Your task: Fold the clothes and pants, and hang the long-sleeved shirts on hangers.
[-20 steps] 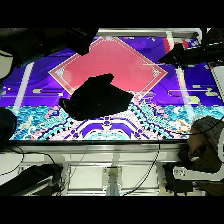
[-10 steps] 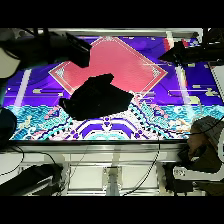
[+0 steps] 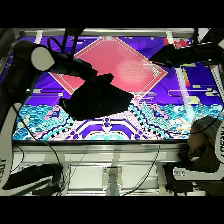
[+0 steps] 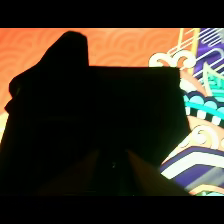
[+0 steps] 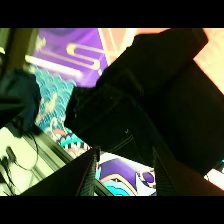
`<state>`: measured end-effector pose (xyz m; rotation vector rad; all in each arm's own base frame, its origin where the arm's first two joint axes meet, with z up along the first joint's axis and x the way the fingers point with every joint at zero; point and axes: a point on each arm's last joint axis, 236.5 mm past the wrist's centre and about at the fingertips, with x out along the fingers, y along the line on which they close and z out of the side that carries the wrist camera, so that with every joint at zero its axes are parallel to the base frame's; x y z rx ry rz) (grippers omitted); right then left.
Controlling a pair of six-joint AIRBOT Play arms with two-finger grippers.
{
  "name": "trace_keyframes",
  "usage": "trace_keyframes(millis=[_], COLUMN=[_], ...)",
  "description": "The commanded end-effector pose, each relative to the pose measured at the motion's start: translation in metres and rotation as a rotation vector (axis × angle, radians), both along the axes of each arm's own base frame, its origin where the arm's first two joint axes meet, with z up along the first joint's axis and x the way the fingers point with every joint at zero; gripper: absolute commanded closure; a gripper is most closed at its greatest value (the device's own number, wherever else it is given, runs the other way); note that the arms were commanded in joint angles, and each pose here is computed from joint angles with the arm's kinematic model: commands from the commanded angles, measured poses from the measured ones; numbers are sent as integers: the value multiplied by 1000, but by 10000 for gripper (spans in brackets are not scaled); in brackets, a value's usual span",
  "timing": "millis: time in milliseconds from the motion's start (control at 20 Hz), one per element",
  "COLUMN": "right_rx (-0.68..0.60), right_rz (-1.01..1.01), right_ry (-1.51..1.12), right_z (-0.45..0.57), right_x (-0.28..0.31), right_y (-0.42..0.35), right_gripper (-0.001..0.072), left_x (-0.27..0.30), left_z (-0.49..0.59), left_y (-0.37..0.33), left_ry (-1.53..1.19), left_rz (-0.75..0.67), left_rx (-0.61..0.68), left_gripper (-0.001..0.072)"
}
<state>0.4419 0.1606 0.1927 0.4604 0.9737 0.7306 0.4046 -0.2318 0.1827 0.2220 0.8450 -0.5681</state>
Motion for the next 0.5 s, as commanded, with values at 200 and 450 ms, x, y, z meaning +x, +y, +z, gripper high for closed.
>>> trace_keyframes(millis=[200,450], right_rx=[-245,-249], right_rz=[107,96], right_ry=[13,16], right_z=[-58,-56], right_x=[-5,-6], right_y=[29,21], right_gripper=[324,324], left_x=[32,34], left_z=[-75,-141], left_y=[23,31], left_ry=[52,207], left_rz=[-45,-51], left_rx=[265,357], left_gripper=[145,194])
